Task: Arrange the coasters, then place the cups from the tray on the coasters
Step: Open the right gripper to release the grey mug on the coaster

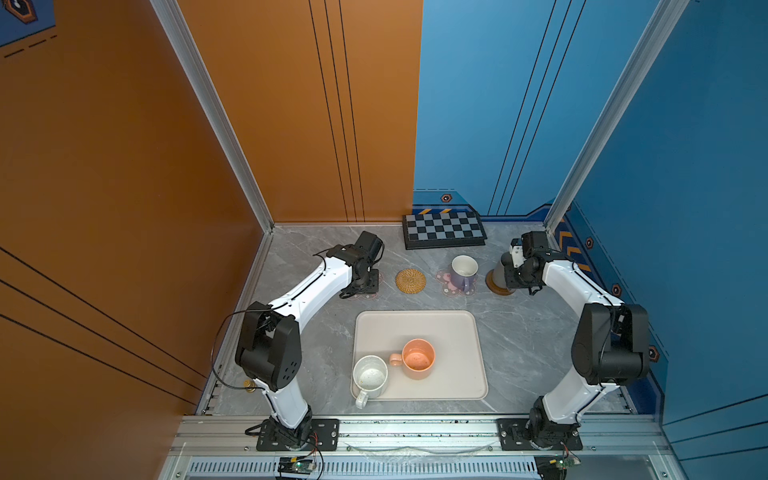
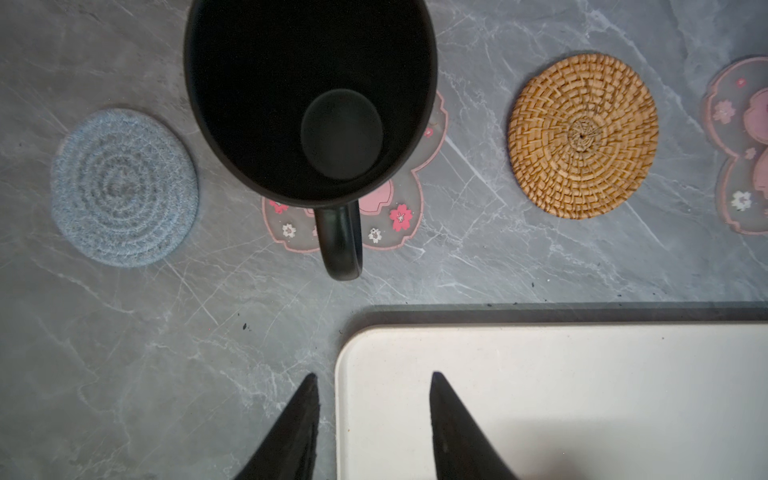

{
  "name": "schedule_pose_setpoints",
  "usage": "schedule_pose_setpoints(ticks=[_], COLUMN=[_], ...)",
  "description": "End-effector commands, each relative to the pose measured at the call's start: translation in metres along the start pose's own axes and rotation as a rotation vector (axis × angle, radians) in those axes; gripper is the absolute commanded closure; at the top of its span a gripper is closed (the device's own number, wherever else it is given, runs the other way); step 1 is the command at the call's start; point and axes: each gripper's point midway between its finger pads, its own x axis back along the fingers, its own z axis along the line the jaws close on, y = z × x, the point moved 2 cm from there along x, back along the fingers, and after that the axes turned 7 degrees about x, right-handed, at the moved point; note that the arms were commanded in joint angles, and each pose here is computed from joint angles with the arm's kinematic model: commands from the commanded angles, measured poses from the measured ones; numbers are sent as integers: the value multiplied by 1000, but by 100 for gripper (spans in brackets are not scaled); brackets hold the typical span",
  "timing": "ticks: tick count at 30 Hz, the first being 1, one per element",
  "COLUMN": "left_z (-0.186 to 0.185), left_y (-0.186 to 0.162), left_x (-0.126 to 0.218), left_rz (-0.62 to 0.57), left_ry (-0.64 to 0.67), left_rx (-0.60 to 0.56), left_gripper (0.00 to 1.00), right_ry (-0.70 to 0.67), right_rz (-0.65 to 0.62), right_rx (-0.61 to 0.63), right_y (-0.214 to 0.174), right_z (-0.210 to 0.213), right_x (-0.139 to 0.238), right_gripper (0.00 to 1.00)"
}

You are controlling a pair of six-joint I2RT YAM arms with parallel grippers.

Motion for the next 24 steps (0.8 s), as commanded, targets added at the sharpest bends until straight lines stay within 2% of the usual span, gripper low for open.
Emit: schedule_pose_setpoints(ticks=[1, 17, 21, 24], left_z=[-8, -11, -11, -10], left_y=[1, 0, 0, -1], left_x=[2, 1, 1, 2], left_rz=[5, 8, 7, 6], left_ry=[-18, -18, -18, -18], left_rx=[2, -2, -1, -2], left_gripper=[55, 53, 52, 52], right_ry=[-41, -56, -67, -66], right_rz=[-67, -44, -37, -36], right_rx=[21, 31, 18, 13], right_y=[22, 18, 18, 18], right_z=[-9, -5, -6, -5], right_x=[11, 11, 12, 13], right_gripper=[100, 99, 87, 83])
